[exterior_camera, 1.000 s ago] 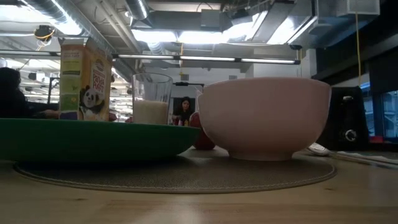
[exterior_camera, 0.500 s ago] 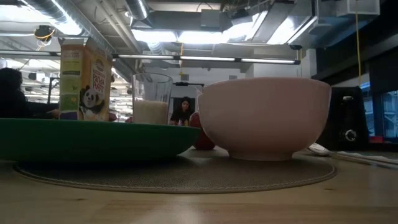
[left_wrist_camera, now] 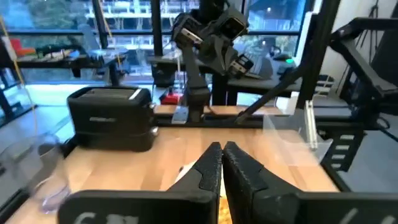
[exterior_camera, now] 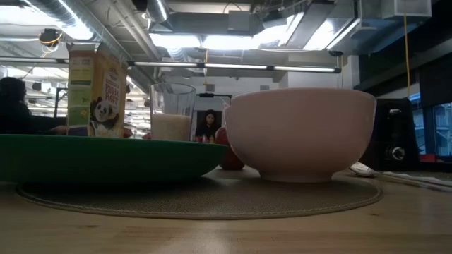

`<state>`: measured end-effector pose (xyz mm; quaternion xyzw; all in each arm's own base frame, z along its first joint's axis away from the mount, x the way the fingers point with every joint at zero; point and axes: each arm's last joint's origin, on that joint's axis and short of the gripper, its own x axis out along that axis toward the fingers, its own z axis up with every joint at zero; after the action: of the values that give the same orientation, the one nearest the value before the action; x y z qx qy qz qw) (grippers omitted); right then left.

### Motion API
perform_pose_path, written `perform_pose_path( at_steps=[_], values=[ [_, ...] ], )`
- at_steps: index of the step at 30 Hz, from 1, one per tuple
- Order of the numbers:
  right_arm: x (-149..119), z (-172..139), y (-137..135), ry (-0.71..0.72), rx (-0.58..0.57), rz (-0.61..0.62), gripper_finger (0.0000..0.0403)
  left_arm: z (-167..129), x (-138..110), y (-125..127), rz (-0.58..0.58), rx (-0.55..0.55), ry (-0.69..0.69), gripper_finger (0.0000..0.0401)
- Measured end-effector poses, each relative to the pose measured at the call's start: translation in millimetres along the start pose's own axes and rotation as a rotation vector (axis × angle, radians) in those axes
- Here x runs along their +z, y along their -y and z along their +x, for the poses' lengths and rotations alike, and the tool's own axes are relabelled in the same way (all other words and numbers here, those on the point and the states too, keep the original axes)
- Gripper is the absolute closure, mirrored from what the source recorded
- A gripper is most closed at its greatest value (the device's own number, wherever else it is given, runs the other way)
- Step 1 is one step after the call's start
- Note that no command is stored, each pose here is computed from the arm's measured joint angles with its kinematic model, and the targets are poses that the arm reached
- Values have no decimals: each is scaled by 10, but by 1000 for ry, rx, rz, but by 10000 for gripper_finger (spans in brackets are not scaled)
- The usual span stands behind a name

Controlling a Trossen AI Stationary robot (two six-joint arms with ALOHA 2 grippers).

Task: Arrange a breakfast setting
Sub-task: Return to Home Position

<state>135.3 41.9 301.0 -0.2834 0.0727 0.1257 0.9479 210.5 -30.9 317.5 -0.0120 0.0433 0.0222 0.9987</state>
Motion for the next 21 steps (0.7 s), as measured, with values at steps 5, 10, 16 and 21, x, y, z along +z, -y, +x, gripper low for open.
perform_pose_path(
  at_steps=[5,10,16,21],
  values=[
    [-259,-83,-7,-2,-21,30,401,-89,-53,-219,-10,24,-3,393],
    [-396,-204,-42,84,-43,72,401,-300,-212,-350,-46,58,28,399],
    [-459,-338,-92,172,-79,83,401,-585,-485,-401,-86,27,70,400],
    [-514,-391,-130,228,-110,91,402,-787,-693,-408,-110,13,129,398]
  ],
)
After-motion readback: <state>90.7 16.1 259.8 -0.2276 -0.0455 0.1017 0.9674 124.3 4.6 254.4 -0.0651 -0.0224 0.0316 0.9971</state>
